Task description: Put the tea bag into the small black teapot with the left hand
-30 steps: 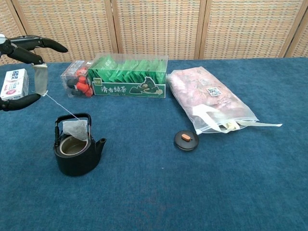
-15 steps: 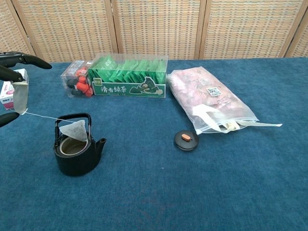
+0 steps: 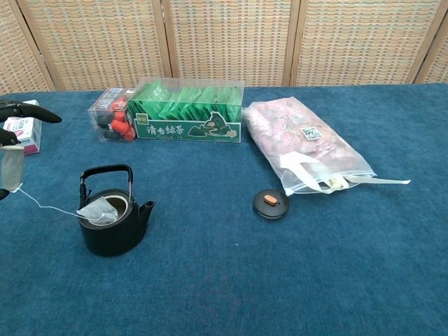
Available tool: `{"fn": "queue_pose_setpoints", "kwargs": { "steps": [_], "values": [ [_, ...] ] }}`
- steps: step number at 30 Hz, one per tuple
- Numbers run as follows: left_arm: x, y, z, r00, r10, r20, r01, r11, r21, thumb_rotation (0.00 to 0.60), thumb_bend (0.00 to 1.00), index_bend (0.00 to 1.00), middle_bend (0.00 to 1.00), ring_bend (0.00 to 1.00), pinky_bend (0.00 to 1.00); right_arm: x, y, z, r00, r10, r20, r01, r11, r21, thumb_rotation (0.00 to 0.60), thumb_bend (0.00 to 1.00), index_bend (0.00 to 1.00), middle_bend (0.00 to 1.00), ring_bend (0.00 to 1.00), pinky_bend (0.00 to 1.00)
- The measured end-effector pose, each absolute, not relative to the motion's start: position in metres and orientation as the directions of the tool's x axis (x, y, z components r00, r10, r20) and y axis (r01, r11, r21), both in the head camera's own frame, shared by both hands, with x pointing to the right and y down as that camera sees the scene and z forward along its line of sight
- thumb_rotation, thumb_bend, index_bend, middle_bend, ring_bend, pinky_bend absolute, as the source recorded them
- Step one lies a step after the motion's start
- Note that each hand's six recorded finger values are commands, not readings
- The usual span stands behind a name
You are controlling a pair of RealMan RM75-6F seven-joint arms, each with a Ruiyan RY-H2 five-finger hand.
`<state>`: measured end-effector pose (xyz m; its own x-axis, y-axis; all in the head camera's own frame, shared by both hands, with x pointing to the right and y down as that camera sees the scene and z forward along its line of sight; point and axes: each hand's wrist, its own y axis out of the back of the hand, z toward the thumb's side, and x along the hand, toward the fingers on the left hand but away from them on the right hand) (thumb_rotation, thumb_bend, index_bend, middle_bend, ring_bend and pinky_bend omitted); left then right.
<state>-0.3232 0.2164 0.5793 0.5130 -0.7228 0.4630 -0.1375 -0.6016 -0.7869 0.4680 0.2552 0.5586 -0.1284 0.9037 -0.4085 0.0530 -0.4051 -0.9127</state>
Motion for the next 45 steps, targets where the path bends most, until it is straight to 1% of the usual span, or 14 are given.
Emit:
{"fn": "queue_pose_setpoints", "kwargs": {
  "steps": [3, 8, 16, 19, 20, 21, 23, 26, 28, 30, 33, 36, 42, 45],
  "values": [
    [-0.324, 0.217, 0.582, 0.508, -0.718, 0.476, -0.123, -0.607, -0.785, 0.600, 0.44, 0.36, 0.06, 0.00, 0.00, 0.468, 0.255, 0.559, -0.127, 0.904, -0.409, 0.053, -0.405, -0.913, 0.600, 0.05, 0.03, 0.08, 0.00, 0.00],
    [-0.324, 0.215, 0.581, 0.504, -0.729, 0.463, -0.115, -0.588, -0.801, 0.600, 0.44, 0.22, 0.02, 0.00, 0.00, 0.469, 0.255, 0.559, -0.128, 0.905, -0.407, 0.052, -0.403, -0.914, 0.600, 0.05, 0.03, 0.08, 0.00, 0.00],
    [-0.330, 0.211, 0.577, 0.483, -0.758, 0.439, -0.080, -0.537, -0.840, 0.600, 0.44, 0.21, 0.01, 0.00, 0.00, 0.468, 0.254, 0.559, -0.122, 0.906, -0.405, 0.053, -0.402, -0.914, 0.600, 0.05, 0.03, 0.08, 0.00, 0.00],
    [-0.333, 0.209, 0.575, 0.474, -0.769, 0.428, -0.027, -0.499, -0.866, 0.600, 0.44, 0.21, 0.11, 0.04, 0.11, 0.467, 0.254, 0.558, -0.119, 0.907, -0.403, 0.053, -0.400, -0.915, 0.600, 0.05, 0.03, 0.08, 0.00, 0.00],
    [-0.333, 0.208, 0.574, 0.472, -0.772, 0.426, -0.008, -0.487, -0.873, 0.600, 0.44, 0.21, 0.17, 0.08, 0.19, 0.467, 0.254, 0.558, -0.119, 0.907, -0.403, 0.053, -0.400, -0.915, 0.600, 0.05, 0.03, 0.08, 0.00, 0.00],
    [-0.334, 0.207, 0.573, 0.469, -0.775, 0.424, 0.017, -0.472, -0.882, 0.600, 0.45, 0.21, 0.22, 0.15, 0.28, 0.467, 0.254, 0.558, -0.118, 0.907, -0.404, 0.054, -0.400, -0.915, 0.600, 0.05, 0.03, 0.08, 0.00, 0.00],
    [-0.335, 0.205, 0.571, 0.464, -0.778, 0.423, 0.052, -0.452, -0.890, 0.600, 0.45, 0.21, 0.32, 0.28, 0.39, 0.467, 0.254, 0.558, -0.117, 0.907, -0.405, 0.055, -0.401, -0.914, 0.600, 0.05, 0.03, 0.08, 0.00, 0.00],
    [-0.336, 0.201, 0.569, 0.459, -0.779, 0.428, 0.104, -0.431, -0.896, 0.600, 0.45, 0.21, 0.49, 0.47, 0.51, 0.466, 0.255, 0.558, -0.116, 0.907, -0.404, 0.057, -0.400, -0.915, 0.600, 0.05, 0.03, 0.08, 0.00, 0.00],
    [-0.336, 0.199, 0.568, 0.458, -0.774, 0.437, 0.133, -0.426, -0.895, 0.600, 0.52, 0.21, 0.60, 0.59, 0.58, 0.466, 0.255, 0.558, -0.116, 0.907, -0.404, 0.057, -0.400, -0.915, 0.600, 0.05, 0.03, 0.08, 0.00, 0.00],
    [-0.334, 0.197, 0.567, 0.460, -0.768, 0.446, 0.161, -0.422, -0.892, 0.600, 0.66, 0.21, 0.71, 0.69, 0.65, 0.466, 0.255, 0.558, -0.115, 0.908, -0.403, 0.057, -0.399, -0.915, 0.600, 0.05, 0.03, 0.08, 0.00, 0.00],
    [-0.331, 0.197, 0.569, 0.466, -0.746, 0.476, 0.208, -0.431, -0.878, 0.600, 0.77, 0.21, 0.77, 0.73, 0.67, 0.466, 0.256, 0.557, -0.116, 0.908, -0.403, 0.057, -0.399, -0.915, 0.600, 0.05, 0.03, 0.08, 0.00, 0.00],
    [-0.327, 0.201, 0.573, 0.470, -0.702, 0.536, 0.275, -0.460, -0.844, 0.600, 0.84, 0.19, 0.79, 0.75, 0.67, 0.466, 0.256, 0.556, -0.115, 0.909, -0.401, 0.056, -0.397, -0.916, 0.600, 0.05, 0.03, 0.08, 0.00, 0.00],
    [-0.319, 0.206, 0.581, 0.443, -0.621, 0.646, 0.377, -0.525, -0.763, 0.600, 0.93, 0.15, 0.82, 0.78, 0.68, 0.467, 0.257, 0.556, -0.118, 0.908, -0.403, 0.056, -0.399, -0.915, 0.600, 0.05, 0.03, 0.08, 0.00, 0.00],
    [-0.313, 0.208, 0.585, 0.439, -0.584, 0.682, 0.407, -0.547, -0.731, 0.600, 0.94, 0.15, 0.83, 0.78, 0.68, 0.468, 0.258, 0.556, -0.121, 0.907, -0.404, 0.058, -0.400, -0.915, 0.600, 0.05, 0.03, 0.08, 0.00, 0.00]
  ]
}}
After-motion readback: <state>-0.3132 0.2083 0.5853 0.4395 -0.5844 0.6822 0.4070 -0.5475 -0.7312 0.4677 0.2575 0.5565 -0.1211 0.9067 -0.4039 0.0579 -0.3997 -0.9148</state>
